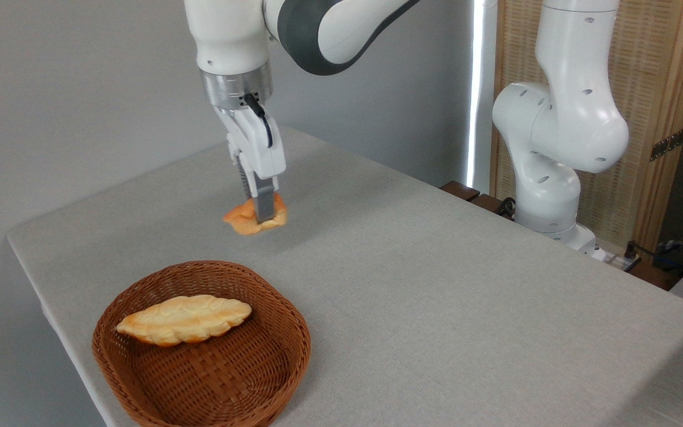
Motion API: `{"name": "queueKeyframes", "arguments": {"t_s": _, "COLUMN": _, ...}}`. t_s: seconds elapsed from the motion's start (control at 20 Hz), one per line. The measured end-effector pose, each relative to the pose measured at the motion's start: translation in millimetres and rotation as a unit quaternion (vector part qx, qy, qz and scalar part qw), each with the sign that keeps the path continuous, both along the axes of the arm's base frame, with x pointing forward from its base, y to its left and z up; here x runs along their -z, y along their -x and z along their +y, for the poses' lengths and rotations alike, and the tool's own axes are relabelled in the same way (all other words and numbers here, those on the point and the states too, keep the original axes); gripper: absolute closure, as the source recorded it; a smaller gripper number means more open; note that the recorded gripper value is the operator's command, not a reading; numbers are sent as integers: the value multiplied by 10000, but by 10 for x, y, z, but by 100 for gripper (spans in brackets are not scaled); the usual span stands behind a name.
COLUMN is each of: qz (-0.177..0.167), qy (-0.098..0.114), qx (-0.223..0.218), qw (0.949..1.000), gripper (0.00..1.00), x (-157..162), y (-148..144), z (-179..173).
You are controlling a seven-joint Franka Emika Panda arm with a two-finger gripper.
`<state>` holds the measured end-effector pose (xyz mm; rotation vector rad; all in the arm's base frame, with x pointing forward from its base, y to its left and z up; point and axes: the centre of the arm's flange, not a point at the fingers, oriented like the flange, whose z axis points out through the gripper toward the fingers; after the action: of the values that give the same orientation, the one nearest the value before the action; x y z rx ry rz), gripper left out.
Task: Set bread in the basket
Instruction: 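Lift the roll and carry it over the wicker basket, then lower the roll into the basket beside the flatbread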
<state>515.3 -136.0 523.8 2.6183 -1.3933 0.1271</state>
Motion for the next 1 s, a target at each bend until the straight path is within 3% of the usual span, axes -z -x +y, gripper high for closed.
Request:
{"name": "queueKeyframes", "arguments": {"t_s": 0.35, "qz": -356, "qy": 217, "qx": -934, "qw": 9948, "gripper": 79, "x": 58, "y": -717, "z": 825}}
{"name": "queueKeyframes", "arguments": {"t_s": 0.6, "qz": -796, "qy": 185, "qx": -1368, "qw": 9872, "gripper": 79, "x": 338, "y": -1068, "z": 1170}}
{"name": "queueKeyframes", "arguments": {"t_s": 0.75, "qz": -849, "qy": 150, "qx": -1479, "qw": 9852, "gripper": 77, "x": 495, "y": -1165, "z": 1273}}
{"name": "queueKeyframes", "arguments": {"t_s": 0.9, "qz": -800, "qy": 120, "qx": -1413, "qw": 9867, "gripper": 50, "x": 600, "y": -1198, "z": 1300}}
{"name": "queueKeyframes", "arguments": {"t_s": 1.0, "qz": -754, "qy": 99, "qx": -1367, "qw": 9877, "gripper": 47, "x": 673, "y": -1214, "z": 1300}}
